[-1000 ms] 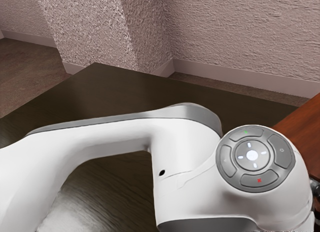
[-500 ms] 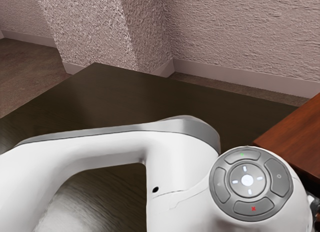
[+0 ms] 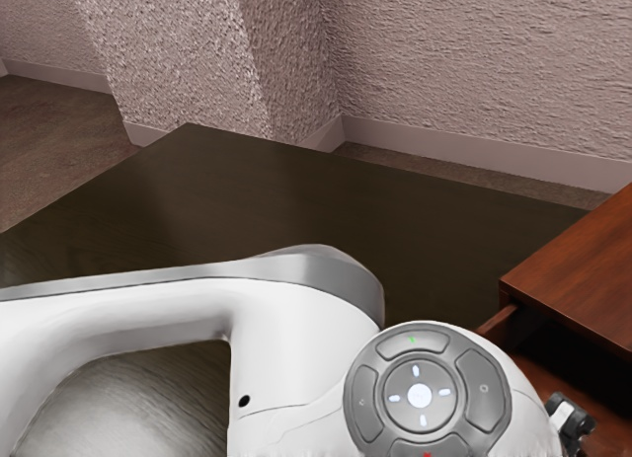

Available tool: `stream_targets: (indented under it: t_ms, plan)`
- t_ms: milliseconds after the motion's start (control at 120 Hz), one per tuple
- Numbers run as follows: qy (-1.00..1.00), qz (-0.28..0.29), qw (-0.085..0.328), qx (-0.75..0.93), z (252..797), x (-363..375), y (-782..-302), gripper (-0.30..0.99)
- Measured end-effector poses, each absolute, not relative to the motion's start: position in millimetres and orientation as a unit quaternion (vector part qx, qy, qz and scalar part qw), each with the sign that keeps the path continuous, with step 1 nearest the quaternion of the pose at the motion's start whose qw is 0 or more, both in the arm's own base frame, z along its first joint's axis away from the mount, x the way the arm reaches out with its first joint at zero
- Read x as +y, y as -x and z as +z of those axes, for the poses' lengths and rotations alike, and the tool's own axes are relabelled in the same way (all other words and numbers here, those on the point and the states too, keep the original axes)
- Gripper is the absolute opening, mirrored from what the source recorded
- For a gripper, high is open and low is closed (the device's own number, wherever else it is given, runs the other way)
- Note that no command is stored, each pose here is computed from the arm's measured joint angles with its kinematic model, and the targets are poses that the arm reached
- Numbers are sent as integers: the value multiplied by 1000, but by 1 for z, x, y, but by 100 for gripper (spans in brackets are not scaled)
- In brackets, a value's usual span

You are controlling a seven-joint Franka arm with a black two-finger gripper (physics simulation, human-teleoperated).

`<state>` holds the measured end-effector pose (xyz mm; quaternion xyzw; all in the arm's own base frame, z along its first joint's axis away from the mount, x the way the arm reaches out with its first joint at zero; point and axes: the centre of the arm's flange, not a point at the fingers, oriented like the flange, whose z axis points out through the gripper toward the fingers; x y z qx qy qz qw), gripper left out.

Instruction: Pull the drawer handle with one arm to open the drawer

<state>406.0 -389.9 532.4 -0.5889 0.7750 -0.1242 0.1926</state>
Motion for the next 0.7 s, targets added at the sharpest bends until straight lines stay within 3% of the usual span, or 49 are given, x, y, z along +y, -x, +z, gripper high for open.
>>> stream_targets:
  t_ms: [700]
  plan:
    - [579,-80,206,785,544,-388,-357,64]
